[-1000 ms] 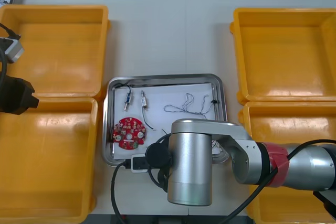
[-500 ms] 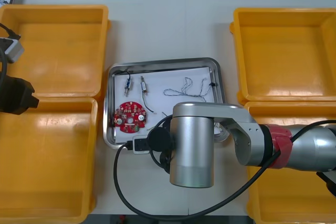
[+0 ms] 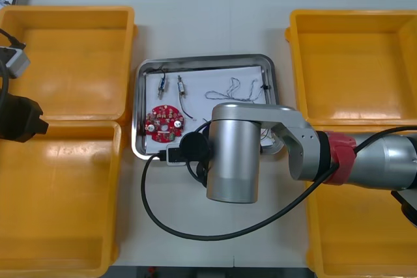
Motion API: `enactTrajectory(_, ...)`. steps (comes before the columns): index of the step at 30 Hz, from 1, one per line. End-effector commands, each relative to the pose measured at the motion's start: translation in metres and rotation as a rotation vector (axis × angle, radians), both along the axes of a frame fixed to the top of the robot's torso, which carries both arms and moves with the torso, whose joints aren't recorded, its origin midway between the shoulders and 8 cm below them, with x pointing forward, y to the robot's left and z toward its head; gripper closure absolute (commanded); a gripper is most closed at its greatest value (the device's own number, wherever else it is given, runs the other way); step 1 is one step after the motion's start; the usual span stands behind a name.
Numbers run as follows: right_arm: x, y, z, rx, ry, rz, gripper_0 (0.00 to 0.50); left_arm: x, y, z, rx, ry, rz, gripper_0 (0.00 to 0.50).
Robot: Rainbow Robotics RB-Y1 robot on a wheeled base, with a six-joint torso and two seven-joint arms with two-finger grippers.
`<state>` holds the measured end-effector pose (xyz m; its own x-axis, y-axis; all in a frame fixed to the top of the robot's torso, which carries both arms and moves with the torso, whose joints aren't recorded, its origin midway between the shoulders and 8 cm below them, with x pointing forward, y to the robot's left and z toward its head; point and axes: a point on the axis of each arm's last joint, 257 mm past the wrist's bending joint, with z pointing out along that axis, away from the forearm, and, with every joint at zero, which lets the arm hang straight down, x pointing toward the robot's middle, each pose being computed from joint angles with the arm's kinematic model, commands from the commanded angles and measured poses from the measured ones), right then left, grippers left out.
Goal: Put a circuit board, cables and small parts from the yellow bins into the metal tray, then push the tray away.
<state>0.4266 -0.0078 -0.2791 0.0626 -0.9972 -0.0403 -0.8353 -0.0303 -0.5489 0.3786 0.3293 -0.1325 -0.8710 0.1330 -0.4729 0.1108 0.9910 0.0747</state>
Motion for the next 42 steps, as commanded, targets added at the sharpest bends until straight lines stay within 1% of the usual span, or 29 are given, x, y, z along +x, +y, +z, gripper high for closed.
enactTrajectory(1, 0.020, -0.001, 0.022, 0.001, -0.030, -0.013, 0.500, -0.001, 0.014, 0.012, 0.054, -0.034, -0.016, 0.000)
enactTrajectory(4, 0.025, 0.001, 0.027, 0.004, -0.029, -0.016, 0.500, -0.001, 0.014, 0.012, 0.054, -0.034, -0.016, 0.000)
enactTrajectory(8, 0.033, 0.002, 0.033, 0.007, -0.041, -0.018, 0.500, -0.001, 0.014, 0.012, 0.054, -0.034, -0.016, 0.000)
enactTrajectory(17, 0.072, -0.003, 0.053, 0.003, -0.107, -0.042, 0.500, -0.001, 0.014, 0.012, 0.054, -0.034, -0.016, 0.000)
enactTrajectory(20, 0.084, -0.005, 0.060, -0.002, -0.135, -0.047, 0.500, -0.001, 0.014, 0.012, 0.054, -0.034, -0.016, 0.000)
enactTrajectory(21, 0.091, -0.006, 0.063, -0.005, -0.153, -0.046, 0.500, -0.001, 0.014, 0.012, 0.054, -0.034, -0.016, 0.000)
enactTrajectory(24, 0.102, -0.010, 0.069, -0.014, -0.177, -0.047, 0.500, -0.001, 0.014, 0.012, 0.054, -0.034, -0.016, 0.000)
enactTrajectory(30, 0.115, -0.012, 0.076, -0.023, -0.207, -0.039, 0.500, -0.001, 0.014, 0.012, 0.054, -0.034, -0.016, 0.000)
enactTrajectory(37, 0.131, 0.004, 0.079, 0.029, -0.234, 0.023, 0.500, -0.001, 0.014, 0.012, 0.054, -0.034, -0.016, 0.000)
enactTrajectory(42, 0.139, 0.006, 0.081, 0.039, -0.247, 0.044, 0.500, -0.001, 0.014, 0.012, 0.054, -0.034, -0.016, 0.000)
